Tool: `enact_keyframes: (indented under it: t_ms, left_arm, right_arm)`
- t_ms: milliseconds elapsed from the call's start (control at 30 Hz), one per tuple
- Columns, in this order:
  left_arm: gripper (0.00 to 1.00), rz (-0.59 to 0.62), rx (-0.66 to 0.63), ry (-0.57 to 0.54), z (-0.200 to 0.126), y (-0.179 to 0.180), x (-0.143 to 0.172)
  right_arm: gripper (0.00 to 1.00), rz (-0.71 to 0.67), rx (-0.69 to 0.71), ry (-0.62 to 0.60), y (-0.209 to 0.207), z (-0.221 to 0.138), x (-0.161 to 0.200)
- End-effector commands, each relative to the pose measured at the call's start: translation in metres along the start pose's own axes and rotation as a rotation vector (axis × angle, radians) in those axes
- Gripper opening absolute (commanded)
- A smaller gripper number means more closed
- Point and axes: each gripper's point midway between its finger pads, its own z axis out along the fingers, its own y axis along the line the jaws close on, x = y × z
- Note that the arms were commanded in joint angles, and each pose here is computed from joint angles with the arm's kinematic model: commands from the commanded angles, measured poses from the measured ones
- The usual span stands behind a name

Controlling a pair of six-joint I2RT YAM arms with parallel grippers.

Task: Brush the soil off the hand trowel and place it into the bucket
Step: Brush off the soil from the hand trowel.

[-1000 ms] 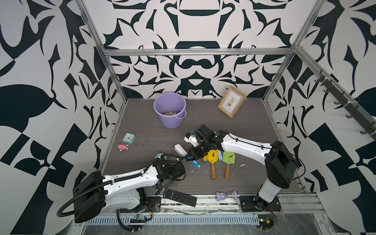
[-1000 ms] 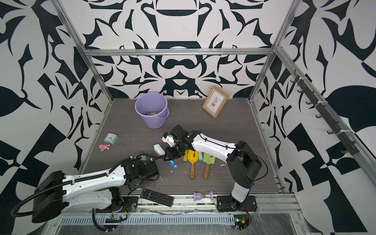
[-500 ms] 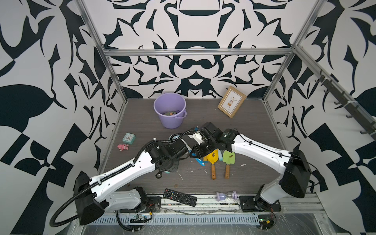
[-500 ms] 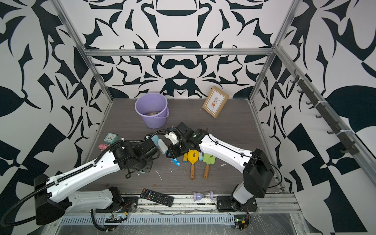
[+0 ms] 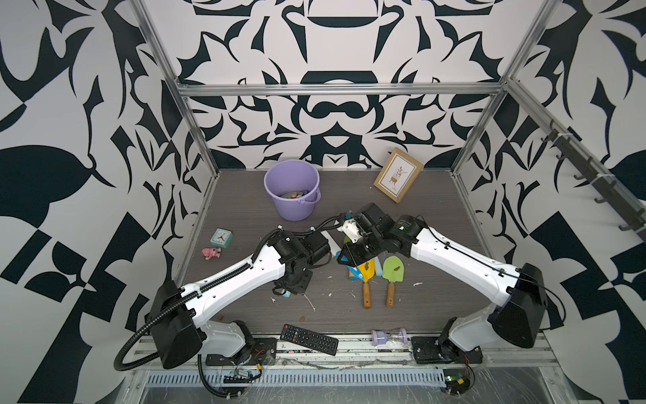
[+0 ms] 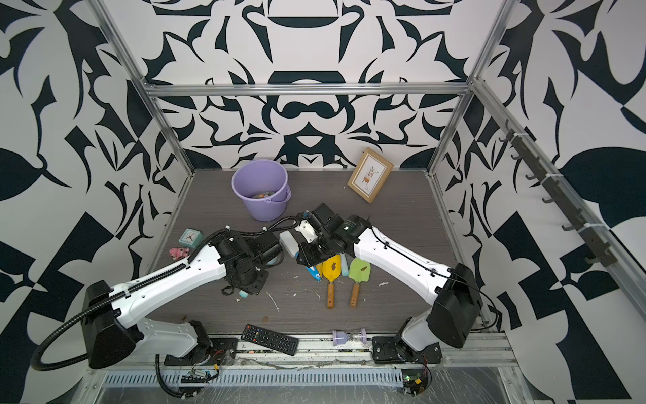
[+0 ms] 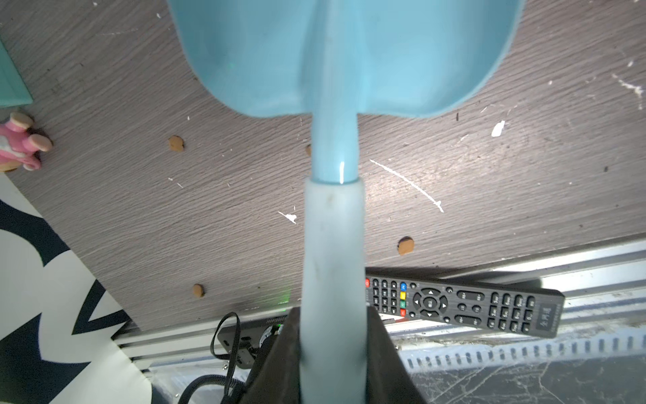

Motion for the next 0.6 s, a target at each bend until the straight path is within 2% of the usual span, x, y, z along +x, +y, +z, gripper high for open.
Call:
enact_keyframes:
  t_ms: [0,167,567]
  left_arm:
    - [0.00,0.041,-0.007,0.038,-0.006,0.003,0.005]
    - [0.00,0.048,-0.022,0.035,-0.005,0.004,0.002]
    - [0.00,0.034,-0.172,0.027,-0.004,0.027,-0.004]
  right_arm:
    - [0.00,-0.026,-0.109,-0.036,0.025,-0.008,-0.013]
    - [0.00,-0.019,-0.182,-0.023,0.036,0.001,-0.018]
    - [0.00,0.116,-0.307,0.136,0.039,0.032,-0.006]
